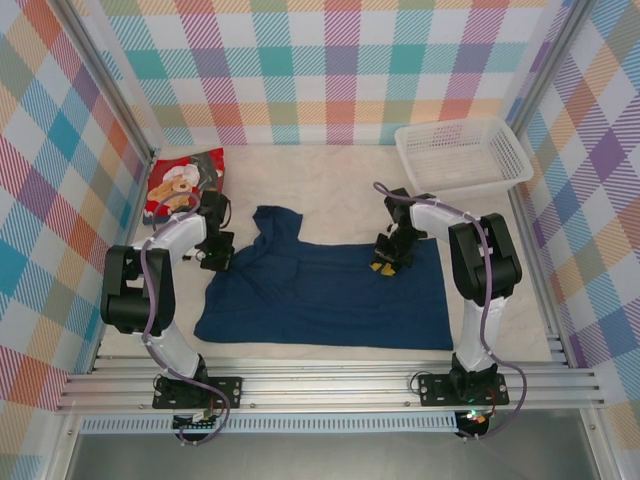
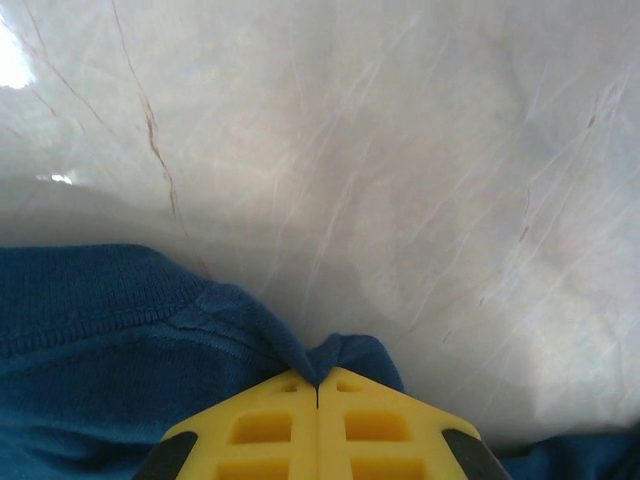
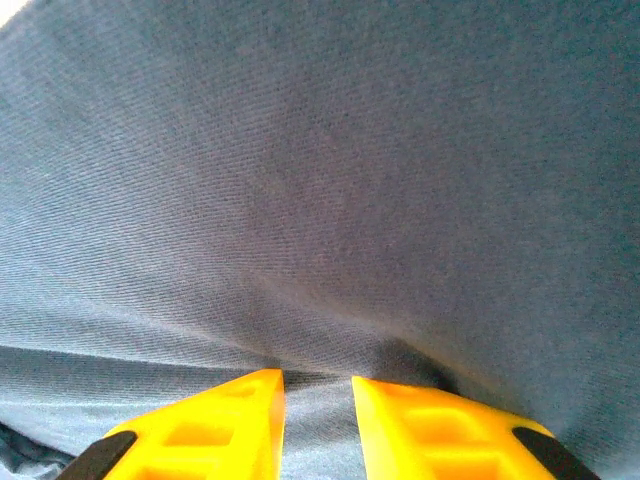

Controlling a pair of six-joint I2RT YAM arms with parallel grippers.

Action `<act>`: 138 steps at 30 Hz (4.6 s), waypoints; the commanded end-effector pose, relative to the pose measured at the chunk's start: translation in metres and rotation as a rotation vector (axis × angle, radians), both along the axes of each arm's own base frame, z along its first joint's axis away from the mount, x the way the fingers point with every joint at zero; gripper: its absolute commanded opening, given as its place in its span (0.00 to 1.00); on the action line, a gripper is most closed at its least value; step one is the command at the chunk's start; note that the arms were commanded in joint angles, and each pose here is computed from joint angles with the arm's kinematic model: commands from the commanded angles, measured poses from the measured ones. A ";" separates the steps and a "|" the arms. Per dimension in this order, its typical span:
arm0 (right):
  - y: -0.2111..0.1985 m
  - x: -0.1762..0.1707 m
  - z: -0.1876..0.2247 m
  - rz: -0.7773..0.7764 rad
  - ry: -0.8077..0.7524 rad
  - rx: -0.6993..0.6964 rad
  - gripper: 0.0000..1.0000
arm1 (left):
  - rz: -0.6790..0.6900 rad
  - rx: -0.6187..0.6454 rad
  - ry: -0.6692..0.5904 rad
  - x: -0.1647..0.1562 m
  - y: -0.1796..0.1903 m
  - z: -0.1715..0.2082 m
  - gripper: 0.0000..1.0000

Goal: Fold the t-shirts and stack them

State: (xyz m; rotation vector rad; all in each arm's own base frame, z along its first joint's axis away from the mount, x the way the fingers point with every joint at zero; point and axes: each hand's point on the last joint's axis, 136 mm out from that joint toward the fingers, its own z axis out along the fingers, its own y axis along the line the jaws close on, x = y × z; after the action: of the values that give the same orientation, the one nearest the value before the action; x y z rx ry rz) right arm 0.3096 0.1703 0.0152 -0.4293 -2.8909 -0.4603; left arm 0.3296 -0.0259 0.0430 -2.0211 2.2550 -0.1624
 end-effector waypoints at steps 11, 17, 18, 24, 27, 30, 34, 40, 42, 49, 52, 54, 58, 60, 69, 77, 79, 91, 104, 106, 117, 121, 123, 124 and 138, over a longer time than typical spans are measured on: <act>-0.022 -0.020 -0.023 0.006 0.106 -0.108 0.27 | -0.009 0.103 0.026 0.012 0.039 0.006 0.00; -0.020 -0.018 -0.022 0.008 0.102 -0.100 0.29 | -0.026 0.148 0.049 0.020 0.054 0.003 0.12; -0.020 -0.018 -0.021 0.007 0.101 -0.097 0.29 | -0.035 0.160 0.045 0.023 0.056 0.006 0.17; -0.012 -0.006 -0.007 0.026 0.039 -0.064 0.31 | -0.209 0.273 -0.159 0.078 0.045 0.071 0.42; -0.009 0.002 0.003 0.042 -0.004 -0.057 0.32 | -0.336 0.150 -0.242 0.112 -0.002 0.074 0.42; -0.008 0.005 0.005 0.049 -0.013 -0.052 0.32 | -0.413 0.056 -0.285 0.139 -0.045 0.063 0.40; -0.005 0.005 0.003 0.047 -0.006 -0.040 0.32 | -0.501 -0.024 -0.359 0.184 -0.085 0.049 0.39; -0.004 0.005 -0.001 0.044 0.002 -0.035 0.32 | -0.572 0.020 -0.281 0.204 -0.087 0.027 0.40; -0.004 0.005 -0.001 0.046 0.004 -0.036 0.32 | -0.586 0.046 -0.254 0.206 -0.083 0.023 0.40; -0.005 0.002 -0.003 0.043 0.014 -0.034 0.32 | -0.605 0.073 -0.226 0.212 -0.079 0.007 0.18; -0.005 0.000 -0.005 0.045 0.025 -0.038 0.32 | -0.626 0.081 -0.224 0.217 -0.079 0.004 0.01; -0.005 -0.001 -0.006 0.046 0.027 -0.038 0.32 | -0.638 0.074 -0.221 0.220 -0.080 0.004 0.00; -0.006 0.000 -0.007 0.042 0.028 -0.041 0.32 | -0.657 0.071 -0.261 0.230 -0.084 0.012 0.00; -0.005 -0.001 -0.007 0.042 0.031 -0.040 0.32 | -0.660 0.092 -0.236 0.228 -0.079 0.017 0.00; -0.006 -0.002 -0.009 0.043 0.039 -0.041 0.32 | -0.716 0.051 -0.407 0.256 -0.104 0.033 0.00; -0.005 -0.002 -0.010 0.038 0.047 -0.037 0.32 | -0.753 0.049 -0.496 0.272 -0.118 0.047 0.00; -0.005 -0.002 -0.010 0.038 0.049 -0.038 0.32 | -0.762 0.044 -0.490 0.272 -0.119 0.044 0.00; -0.005 0.001 -0.006 0.001 0.027 -0.035 0.32 | -0.848 -0.006 -0.597 0.287 -0.151 0.047 0.00; -0.093 0.041 0.064 -0.326 -0.289 -0.073 0.43 | -0.791 0.052 -0.561 0.271 -0.125 0.086 0.59; -0.113 0.043 0.063 -0.386 -0.283 -0.077 0.43 | -0.765 0.042 -0.504 0.266 -0.112 0.077 0.56; -0.171 0.067 0.036 -0.546 -0.258 -0.098 0.40 | -0.791 0.054 -0.413 0.273 -0.098 0.025 0.53; -0.171 0.085 0.029 -0.525 -0.273 -0.083 0.41 | -0.824 0.060 -0.441 0.280 -0.105 0.021 0.54; -0.171 0.091 0.027 -0.517 -0.278 -0.084 0.41 | -0.837 0.065 -0.445 0.281 -0.108 0.020 0.55; -0.171 0.092 0.025 -0.518 -0.275 -0.086 0.41 | -0.841 0.068 -0.444 0.280 -0.109 0.020 0.55; -0.177 0.077 -0.007 -0.481 -0.150 -0.194 0.23 | -0.883 0.091 -0.453 0.280 -0.118 0.022 0.61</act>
State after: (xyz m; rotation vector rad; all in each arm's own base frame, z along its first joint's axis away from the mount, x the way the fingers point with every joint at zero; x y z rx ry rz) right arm 0.3950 -0.0045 0.0191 -1.2135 -2.9973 -0.3713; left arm 0.6029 -0.1394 0.0494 -0.7656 2.5978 -0.5015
